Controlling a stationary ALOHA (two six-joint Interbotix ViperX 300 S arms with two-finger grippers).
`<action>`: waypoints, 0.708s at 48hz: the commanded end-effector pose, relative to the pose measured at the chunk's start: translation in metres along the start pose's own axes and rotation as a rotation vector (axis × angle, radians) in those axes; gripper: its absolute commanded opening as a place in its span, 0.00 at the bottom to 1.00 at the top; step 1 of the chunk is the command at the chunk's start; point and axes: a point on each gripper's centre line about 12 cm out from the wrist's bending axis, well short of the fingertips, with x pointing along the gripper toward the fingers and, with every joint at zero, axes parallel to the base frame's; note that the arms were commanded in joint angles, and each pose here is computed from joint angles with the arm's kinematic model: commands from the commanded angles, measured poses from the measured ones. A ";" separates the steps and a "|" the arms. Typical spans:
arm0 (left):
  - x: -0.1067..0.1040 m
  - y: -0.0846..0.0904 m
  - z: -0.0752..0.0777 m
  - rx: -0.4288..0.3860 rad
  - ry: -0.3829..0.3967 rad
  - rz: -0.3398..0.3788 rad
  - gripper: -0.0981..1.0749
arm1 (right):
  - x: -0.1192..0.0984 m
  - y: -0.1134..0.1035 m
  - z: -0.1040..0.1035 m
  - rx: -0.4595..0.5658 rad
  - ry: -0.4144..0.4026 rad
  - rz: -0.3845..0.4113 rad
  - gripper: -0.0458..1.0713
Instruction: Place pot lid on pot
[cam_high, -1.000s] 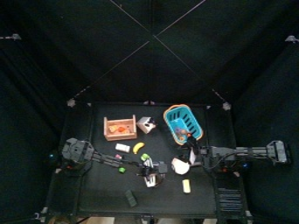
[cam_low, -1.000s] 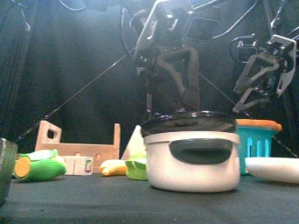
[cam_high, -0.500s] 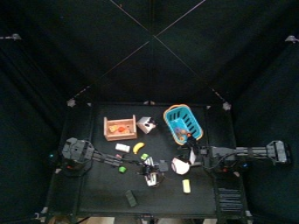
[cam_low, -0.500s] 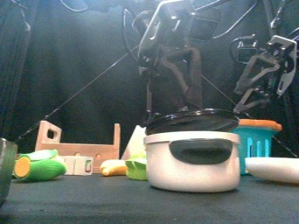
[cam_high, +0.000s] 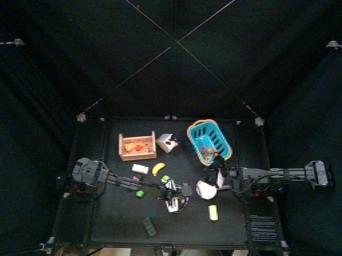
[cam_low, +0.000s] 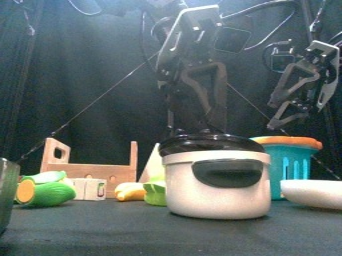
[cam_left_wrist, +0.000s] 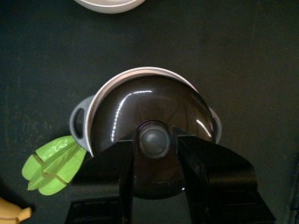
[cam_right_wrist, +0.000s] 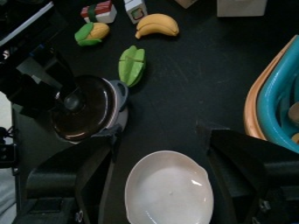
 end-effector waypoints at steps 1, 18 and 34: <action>-0.012 -0.001 0.013 -0.005 -0.046 -0.011 0.58 | 0.000 0.002 0.004 0.002 -0.011 0.006 0.92; -0.017 0.000 0.018 0.002 -0.066 -0.006 0.58 | 0.000 0.001 0.002 0.002 -0.005 0.003 0.92; -0.012 -0.001 0.016 0.005 -0.056 -0.004 0.58 | 0.000 0.001 0.002 0.002 -0.005 0.003 0.92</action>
